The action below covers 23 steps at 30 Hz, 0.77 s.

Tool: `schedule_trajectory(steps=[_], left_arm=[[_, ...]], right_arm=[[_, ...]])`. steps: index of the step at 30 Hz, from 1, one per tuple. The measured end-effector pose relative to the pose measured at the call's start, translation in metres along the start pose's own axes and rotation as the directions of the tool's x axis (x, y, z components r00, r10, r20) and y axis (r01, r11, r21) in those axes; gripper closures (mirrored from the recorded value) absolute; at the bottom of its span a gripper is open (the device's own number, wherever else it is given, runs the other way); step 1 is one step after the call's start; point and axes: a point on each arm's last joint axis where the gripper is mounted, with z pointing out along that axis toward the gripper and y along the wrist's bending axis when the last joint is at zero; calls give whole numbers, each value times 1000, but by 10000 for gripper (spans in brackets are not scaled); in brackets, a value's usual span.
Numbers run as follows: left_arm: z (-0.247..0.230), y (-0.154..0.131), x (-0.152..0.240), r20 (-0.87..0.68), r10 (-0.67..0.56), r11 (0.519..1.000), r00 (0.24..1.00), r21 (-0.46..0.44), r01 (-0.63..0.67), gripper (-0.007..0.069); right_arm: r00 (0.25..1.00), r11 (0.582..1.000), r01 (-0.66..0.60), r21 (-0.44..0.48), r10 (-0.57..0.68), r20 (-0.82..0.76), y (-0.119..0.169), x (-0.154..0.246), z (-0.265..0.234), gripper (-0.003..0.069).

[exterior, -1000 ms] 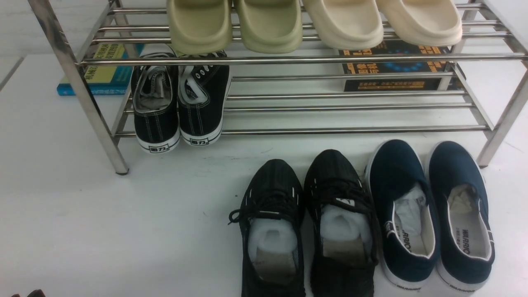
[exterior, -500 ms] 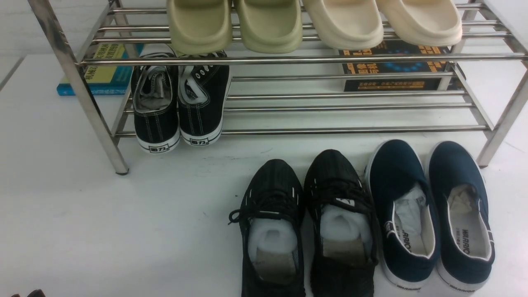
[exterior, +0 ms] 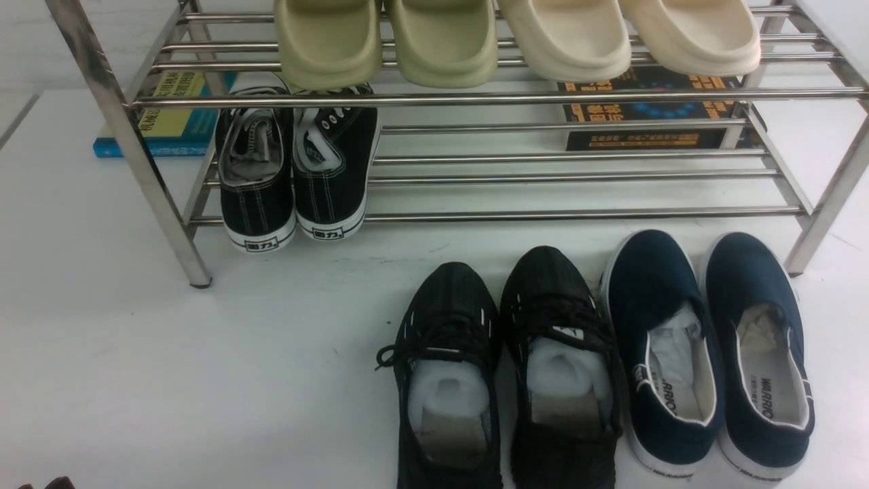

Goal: Take the shoes off the shelf with your hand on the white table.

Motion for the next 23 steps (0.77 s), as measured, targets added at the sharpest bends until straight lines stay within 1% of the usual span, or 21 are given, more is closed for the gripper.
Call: schedule_trajectory(steps=[23], left_arm=[[0, 0, 0, 0, 0, 1000, 1000, 0, 0, 382]], right_arm=[[1000, 1000, 0, 0, 0, 0, 0, 0, 0, 540]])
